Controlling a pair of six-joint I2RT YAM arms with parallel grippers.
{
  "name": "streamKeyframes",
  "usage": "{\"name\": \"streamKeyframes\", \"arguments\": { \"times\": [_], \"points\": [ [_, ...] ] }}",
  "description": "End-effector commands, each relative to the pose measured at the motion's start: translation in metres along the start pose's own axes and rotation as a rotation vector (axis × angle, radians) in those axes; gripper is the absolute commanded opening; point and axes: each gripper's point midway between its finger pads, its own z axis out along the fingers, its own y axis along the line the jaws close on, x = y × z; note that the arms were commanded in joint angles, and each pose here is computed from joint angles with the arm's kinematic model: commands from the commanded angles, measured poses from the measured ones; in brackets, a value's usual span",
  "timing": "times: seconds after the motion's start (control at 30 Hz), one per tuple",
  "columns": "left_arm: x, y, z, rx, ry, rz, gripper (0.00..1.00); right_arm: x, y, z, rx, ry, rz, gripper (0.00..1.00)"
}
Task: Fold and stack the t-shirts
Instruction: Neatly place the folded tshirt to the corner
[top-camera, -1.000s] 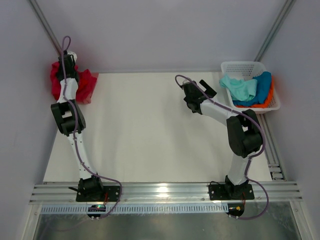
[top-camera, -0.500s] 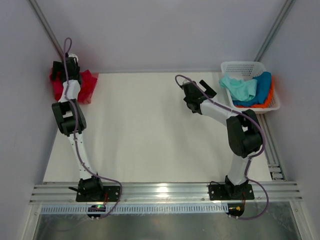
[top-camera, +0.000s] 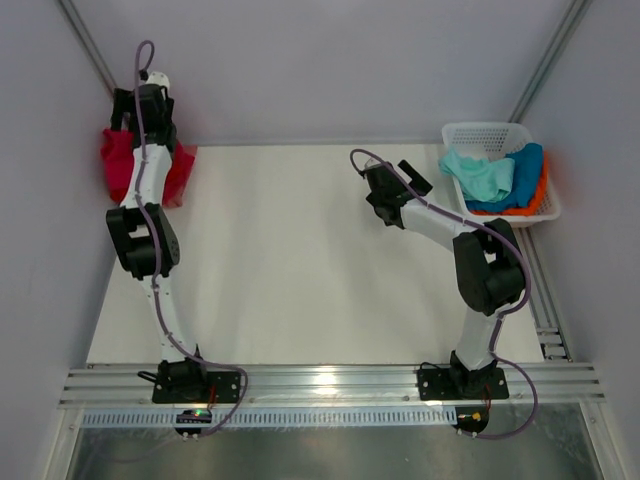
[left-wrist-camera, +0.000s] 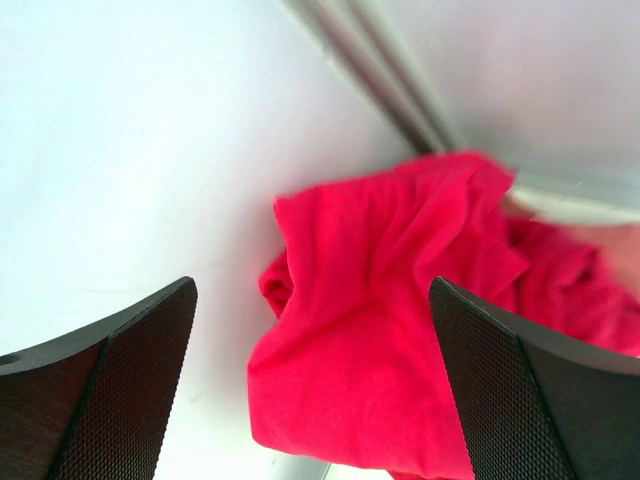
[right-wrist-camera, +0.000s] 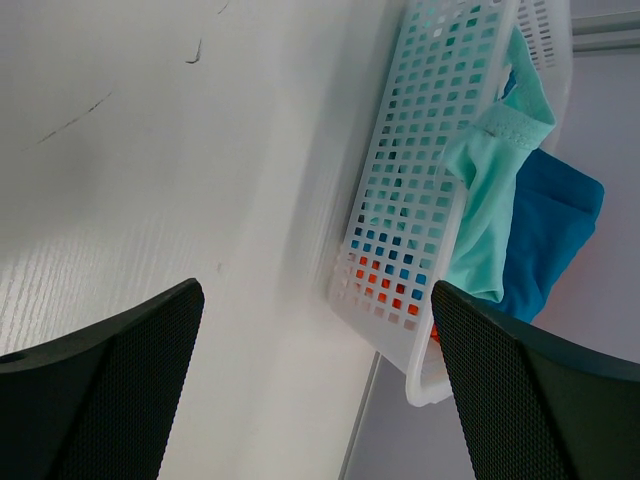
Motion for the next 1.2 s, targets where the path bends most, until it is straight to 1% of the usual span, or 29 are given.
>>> {"name": "streamKeyframes", "arguments": {
  "times": [0.0,0.03,0.1,0.13,0.2,0.23,0.27,0.3,0.33,0.37,0.4,0.43,0.47,0.5,0.57,0.6,0.63,0.67,0.7,0.73,0.77,0.8,0.83,0.87,0.9,0.93,1.03,1.07,1.17],
  "points": [
    [-0.051,0.029,-0.027,0.0,-0.121,-0.107,0.99,-0.007,-0.009,-0.006,0.012,-0.035,0.058,0.99],
    [-0.053,0.016,-0.029,0.07,-0.129,-0.133,0.99,-0.006,-0.008,-0.006,0.01,-0.035,0.057,0.99],
    [-0.052,0.006,-0.028,0.142,-0.13,-0.164,0.99,-0.005,-0.008,-0.006,0.014,-0.036,0.053,0.99],
    [-0.048,-0.006,-0.024,0.205,-0.129,-0.19,0.99,-0.005,-0.008,-0.006,0.019,-0.035,0.049,0.99],
    [-0.045,-0.017,-0.019,0.257,-0.134,-0.217,0.99,-0.005,-0.011,-0.007,0.026,-0.041,0.048,0.99],
    [-0.037,-0.028,-0.012,0.288,-0.121,-0.23,0.99,-0.003,-0.011,-0.007,0.031,-0.037,0.043,0.99],
    [-0.04,-0.041,-0.012,0.375,-0.136,-0.292,0.99,-0.002,-0.012,-0.008,0.036,-0.035,0.038,0.99],
    [-0.034,-0.033,-0.002,0.392,-0.13,-0.338,0.99,-0.002,-0.014,-0.008,0.041,-0.04,0.035,0.99],
    [-0.023,-0.04,0.006,0.42,-0.105,-0.385,0.99,-0.001,-0.015,-0.009,0.046,-0.041,0.032,0.99],
    [-0.011,-0.029,0.019,0.42,-0.085,-0.449,0.99,0.0,-0.015,-0.009,0.045,-0.04,0.025,0.99],
    [-0.018,-0.035,0.018,0.507,-0.087,-0.572,0.99,0.001,-0.015,-0.01,0.045,-0.038,0.018,0.99],
    [-0.001,-0.047,0.028,0.554,-0.042,-0.625,0.99,0.002,-0.014,-0.01,0.046,-0.036,0.014,0.99],
    [0.009,-0.042,0.035,0.574,-0.022,-0.682,0.99,0.002,-0.014,-0.01,0.045,-0.037,0.012,0.99],
    [0.013,-0.05,0.035,0.622,-0.007,-0.728,0.99,0.003,-0.013,-0.009,0.044,-0.038,0.01,0.99],
    [0.031,-0.056,0.04,0.634,0.03,-0.737,0.99,0.003,-0.01,-0.009,0.032,-0.046,0.004,0.99],
    [0.039,-0.066,0.038,0.675,0.037,-0.766,0.99,0.005,-0.009,-0.009,0.029,-0.043,-0.002,1.0],
    [0.043,-0.068,0.038,0.693,0.034,-0.794,0.99,0.007,-0.008,-0.008,0.028,-0.041,-0.017,0.99],
    [0.057,-0.068,0.041,0.702,0.049,-0.829,0.99,0.007,-0.009,-0.008,0.036,-0.044,-0.023,0.99],
    [0.054,-0.064,0.045,0.706,0.025,-0.857,0.99,0.012,-0.006,-0.007,0.033,-0.036,-0.04,0.99],
    [0.056,-0.069,0.044,0.746,0.046,-0.912,0.99,0.013,-0.007,-0.007,0.033,-0.033,-0.054,0.99],
    [0.069,-0.07,0.053,0.755,0.071,-0.954,0.99,0.015,-0.005,-0.007,0.028,-0.026,-0.065,0.99],
    [0.069,-0.075,0.049,0.823,0.102,-1.038,0.99,0.016,-0.005,-0.007,0.028,-0.021,-0.067,0.99],
    [0.07,-0.076,0.052,0.849,0.105,-1.089,0.99,0.016,-0.006,-0.007,0.028,-0.018,-0.069,0.99],
    [0.078,-0.069,0.059,0.854,0.117,-1.149,0.99,0.018,-0.005,-0.008,0.024,-0.012,-0.07,0.99],
    [0.093,-0.077,0.064,0.87,0.158,-1.208,0.99,0.018,-0.005,-0.008,0.022,-0.012,-0.065,0.99],
    [0.094,-0.072,0.067,0.888,0.163,-1.288,0.99,0.018,-0.006,-0.01,0.022,-0.011,-0.062,0.99],
    [0.109,-0.076,0.071,0.906,0.185,-1.343,0.99,0.021,-0.005,-0.011,0.018,-0.002,-0.061,1.0],
    [0.112,-0.077,0.071,0.912,0.177,-1.33,0.99,0.021,-0.005,-0.01,0.02,-0.003,-0.057,0.99],
    [0.102,-0.071,0.063,0.925,0.147,-1.275,0.99,0.019,-0.007,-0.011,0.023,-0.011,-0.05,0.99]
  ]
}}
